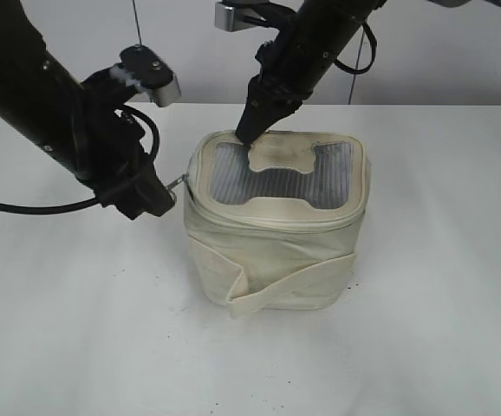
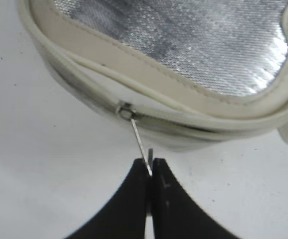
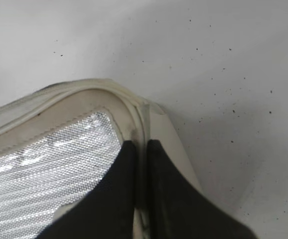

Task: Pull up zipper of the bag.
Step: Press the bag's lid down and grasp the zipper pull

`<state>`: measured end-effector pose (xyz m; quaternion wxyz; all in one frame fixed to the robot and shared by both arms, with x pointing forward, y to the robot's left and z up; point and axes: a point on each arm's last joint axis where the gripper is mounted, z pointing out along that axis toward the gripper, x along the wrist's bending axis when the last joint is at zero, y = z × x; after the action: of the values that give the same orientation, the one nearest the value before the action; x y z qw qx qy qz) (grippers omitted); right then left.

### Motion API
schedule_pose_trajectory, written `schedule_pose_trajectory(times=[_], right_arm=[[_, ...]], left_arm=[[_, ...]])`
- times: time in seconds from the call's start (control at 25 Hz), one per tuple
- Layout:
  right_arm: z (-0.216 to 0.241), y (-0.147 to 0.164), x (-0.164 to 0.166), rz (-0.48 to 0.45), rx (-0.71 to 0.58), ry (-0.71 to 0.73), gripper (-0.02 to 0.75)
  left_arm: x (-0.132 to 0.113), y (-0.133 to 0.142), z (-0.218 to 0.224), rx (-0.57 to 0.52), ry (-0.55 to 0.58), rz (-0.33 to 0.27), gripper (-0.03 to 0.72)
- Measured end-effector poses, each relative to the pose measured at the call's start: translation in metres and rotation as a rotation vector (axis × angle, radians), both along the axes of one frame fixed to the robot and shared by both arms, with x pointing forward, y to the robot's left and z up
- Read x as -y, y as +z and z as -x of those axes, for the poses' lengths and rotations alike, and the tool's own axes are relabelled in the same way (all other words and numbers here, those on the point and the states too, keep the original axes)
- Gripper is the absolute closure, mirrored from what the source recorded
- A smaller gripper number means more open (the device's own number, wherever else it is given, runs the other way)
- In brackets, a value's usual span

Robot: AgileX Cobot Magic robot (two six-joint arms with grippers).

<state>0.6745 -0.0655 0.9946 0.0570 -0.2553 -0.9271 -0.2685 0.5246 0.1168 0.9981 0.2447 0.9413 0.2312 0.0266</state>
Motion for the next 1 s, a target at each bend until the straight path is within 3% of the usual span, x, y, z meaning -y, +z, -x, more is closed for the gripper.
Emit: schedule_pose_trajectory(times=[0.24,0.44,0.64,0.8,1.0], right_arm=[[0.0,0.0,0.0,0.0,-0.007,-0.011,0.728],[0.0,0.0,0.0,0.0,-0.012,-0.019,0.727],[0.002,0.0,-0.003,-0.008,-0.021,-0.015,0.729],[0.003,-0.001,-0.005,-0.012,-0.028,-0.012,0.729],[0.003,-0.001,-0.005,-0.009,-0.028,-0.012,0.729]], left_arm=[[0.005,0.014,0.022,-0.1,-0.002,0.0,0.691],[0.03,0.014,0.047,-0.155,-0.069,-0.028,0.691],[0.056,0.014,0.07,-0.129,-0.12,-0.052,0.691],[0.075,0.015,0.083,-0.078,-0.124,-0.028,0.691],[0.092,0.018,0.089,-0.045,-0.022,0.062,0.691]])
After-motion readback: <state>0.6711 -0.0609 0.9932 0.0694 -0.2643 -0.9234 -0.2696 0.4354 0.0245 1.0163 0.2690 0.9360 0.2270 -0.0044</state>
